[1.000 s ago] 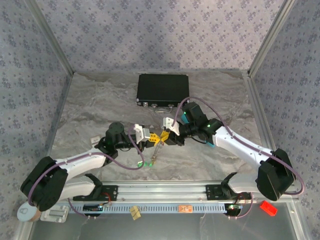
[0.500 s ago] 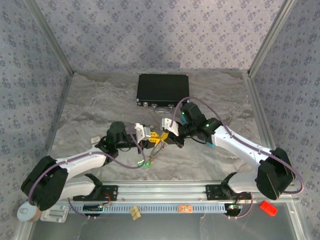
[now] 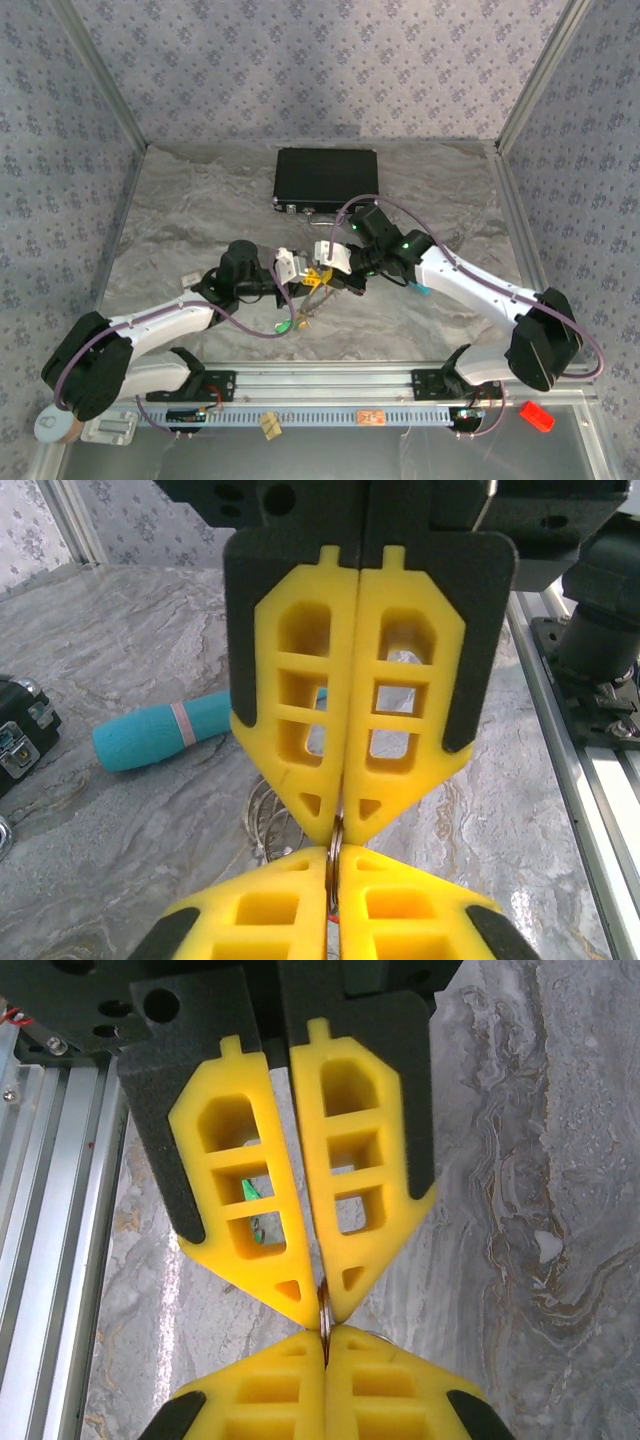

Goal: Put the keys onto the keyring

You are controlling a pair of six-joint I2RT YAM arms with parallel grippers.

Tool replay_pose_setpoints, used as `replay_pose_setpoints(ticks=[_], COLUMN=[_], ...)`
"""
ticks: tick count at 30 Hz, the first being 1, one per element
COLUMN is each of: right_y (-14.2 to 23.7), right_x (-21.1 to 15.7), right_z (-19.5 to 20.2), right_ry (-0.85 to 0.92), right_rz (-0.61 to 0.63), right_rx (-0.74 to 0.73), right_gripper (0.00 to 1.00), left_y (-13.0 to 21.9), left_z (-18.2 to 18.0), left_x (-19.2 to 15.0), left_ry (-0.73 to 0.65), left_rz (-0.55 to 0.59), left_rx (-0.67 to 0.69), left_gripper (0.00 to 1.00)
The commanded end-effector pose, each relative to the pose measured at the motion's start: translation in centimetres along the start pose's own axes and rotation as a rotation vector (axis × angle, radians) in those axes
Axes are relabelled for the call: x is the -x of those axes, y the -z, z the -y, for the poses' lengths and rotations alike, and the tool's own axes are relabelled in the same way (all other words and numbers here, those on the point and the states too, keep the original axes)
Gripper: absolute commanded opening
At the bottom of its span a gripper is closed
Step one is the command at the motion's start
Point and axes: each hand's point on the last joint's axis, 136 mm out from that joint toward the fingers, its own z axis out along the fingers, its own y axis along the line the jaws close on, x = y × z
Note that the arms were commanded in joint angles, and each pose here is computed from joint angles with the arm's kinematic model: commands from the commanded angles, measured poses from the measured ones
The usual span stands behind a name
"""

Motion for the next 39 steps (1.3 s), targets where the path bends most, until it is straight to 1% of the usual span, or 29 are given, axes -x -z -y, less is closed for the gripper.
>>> replay_pose_setpoints(ticks=[1,4,6,8,9,10,15,19,22,27,30,39], right_y=[0.3,0.7,1.2,1.6,1.8,1.9,2.0,1.6,1.2,1.2,1.1,0.1], right_x=[2.2,2.7,2.8,2.5,2.1,1.8,0.2,-0.6,-0.9,-0.7,-0.9,-0.5], right_z=[-0.4,-0.4,0.0,0.3,0.5,0.5,0.7,0.7,0.8,0.8,0.8,0.4], right_ry=[0.041,0.030,0.010,-0.012,-0.030,-0.043,-0.113,-0.132,-0.134,-0.135,-0.137,-0.143], right_rz=[0.059,0.096,0.122,0.148,0.160,0.173,0.237,0.232,0.218,0.226,0.219,0.201], right_rx=[0.025,0.028,0.006,-0.015,-0.026,-0.031,-0.048,-0.046,-0.036,-0.019,-0.012,0.060], right_gripper=[0.00,0.00,0.00,0.19,0.25,0.28,0.32,0.32,0.31,0.15,0.08,0.02], left_y=[-0.3,-0.2,-0.1,0.2,0.3,0.3,0.4,0.3,0.3,0.3,0.4,0.2], left_z=[0.2,0.3,0.2,0.1,0.0,-0.1,0.0,0.1,0.1,0.2,0.2,-0.1], left_x=[1.1,1.1,1.5,2.1,2.5,2.8,3.7,3.6,3.6,3.5,3.6,4.8], left_ry=[-0.031,-0.040,-0.053,-0.056,-0.057,-0.051,-0.015,-0.001,-0.001,0.000,-0.002,-0.027], left_rz=[0.006,0.001,0.021,0.059,0.084,0.103,0.178,0.189,0.192,0.191,0.195,0.224], left_rx=[-0.026,-0.028,-0.016,0.004,0.014,0.018,0.015,0.005,0.003,0.000,0.003,0.000], left_gripper=[0.01,0.00,0.00,0.00,0.00,0.00,0.00,0.00,0.00,0.00,0.00,0.00])
